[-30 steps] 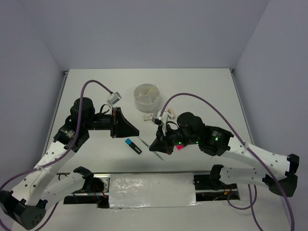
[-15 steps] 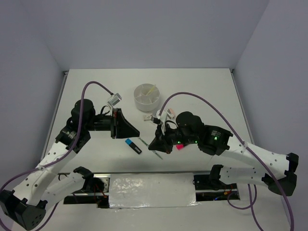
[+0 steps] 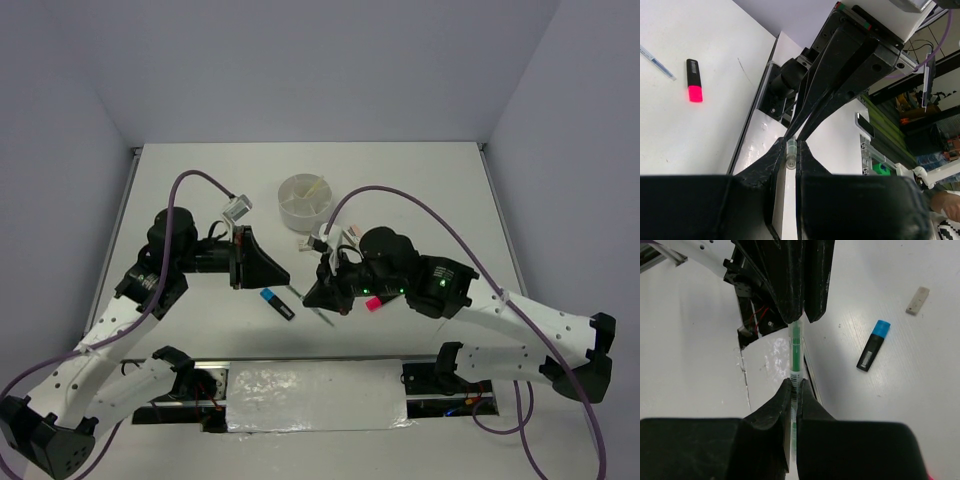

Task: Sort the stationery into containers
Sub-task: Close the pen cap on the pen.

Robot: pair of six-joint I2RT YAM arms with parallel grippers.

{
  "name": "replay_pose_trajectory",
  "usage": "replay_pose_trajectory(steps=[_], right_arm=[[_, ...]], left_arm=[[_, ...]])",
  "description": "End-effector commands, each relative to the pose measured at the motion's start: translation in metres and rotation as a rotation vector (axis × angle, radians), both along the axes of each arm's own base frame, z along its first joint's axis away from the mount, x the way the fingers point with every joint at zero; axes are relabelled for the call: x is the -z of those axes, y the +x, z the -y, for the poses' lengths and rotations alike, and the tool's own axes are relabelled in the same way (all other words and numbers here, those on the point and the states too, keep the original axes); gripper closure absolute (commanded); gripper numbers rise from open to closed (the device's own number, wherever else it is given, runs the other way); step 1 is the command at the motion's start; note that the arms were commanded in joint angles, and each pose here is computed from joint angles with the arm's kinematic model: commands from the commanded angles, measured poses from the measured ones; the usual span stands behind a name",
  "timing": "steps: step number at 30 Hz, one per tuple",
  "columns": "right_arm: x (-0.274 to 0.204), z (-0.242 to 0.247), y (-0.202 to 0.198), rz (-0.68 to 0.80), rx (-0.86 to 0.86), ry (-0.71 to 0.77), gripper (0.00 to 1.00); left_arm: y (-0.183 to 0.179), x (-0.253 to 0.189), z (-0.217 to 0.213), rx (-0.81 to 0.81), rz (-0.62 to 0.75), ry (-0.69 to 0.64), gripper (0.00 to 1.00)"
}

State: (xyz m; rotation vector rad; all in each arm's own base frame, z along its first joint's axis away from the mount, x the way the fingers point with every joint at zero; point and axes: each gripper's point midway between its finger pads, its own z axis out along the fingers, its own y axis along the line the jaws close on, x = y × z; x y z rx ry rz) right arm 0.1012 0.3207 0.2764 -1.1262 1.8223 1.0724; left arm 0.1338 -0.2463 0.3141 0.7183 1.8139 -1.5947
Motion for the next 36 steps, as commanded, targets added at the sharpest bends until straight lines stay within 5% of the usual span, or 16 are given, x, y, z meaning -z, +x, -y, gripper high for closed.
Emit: replay_pose_trajectory(steps=[1,5,8,15,36], right_arm=[[-0.047,-0.012,0.008,0.074,0.02,0.129,1.0],[-0.058,-0.014,0.011,0.086,0.029,0.159,1.0],[-0.052,-0.016,0.01,0.084,0.022,0.165,1.0],[-0.039,-0.021,0.007,0.058,0.003,0.135,1.0],[-0.09,-0.004,0.018,0.055,0.16,0.335,1.0]], left_arm=[[-0.005,-0.003,-0.002,0.017,0.036,-0.006,0.87],[-0.003,0.0,-0.002,0.005,0.032,0.009,0.68],[-0.002,-0.007,-0.003,-0.008,0.046,0.0,0.36],[0.02,-0.052,-0.005,-0.142,0.125,-0.019,0.07],[0.016,-0.084,-0.001,-0.118,0.231,-0.17,0.03]])
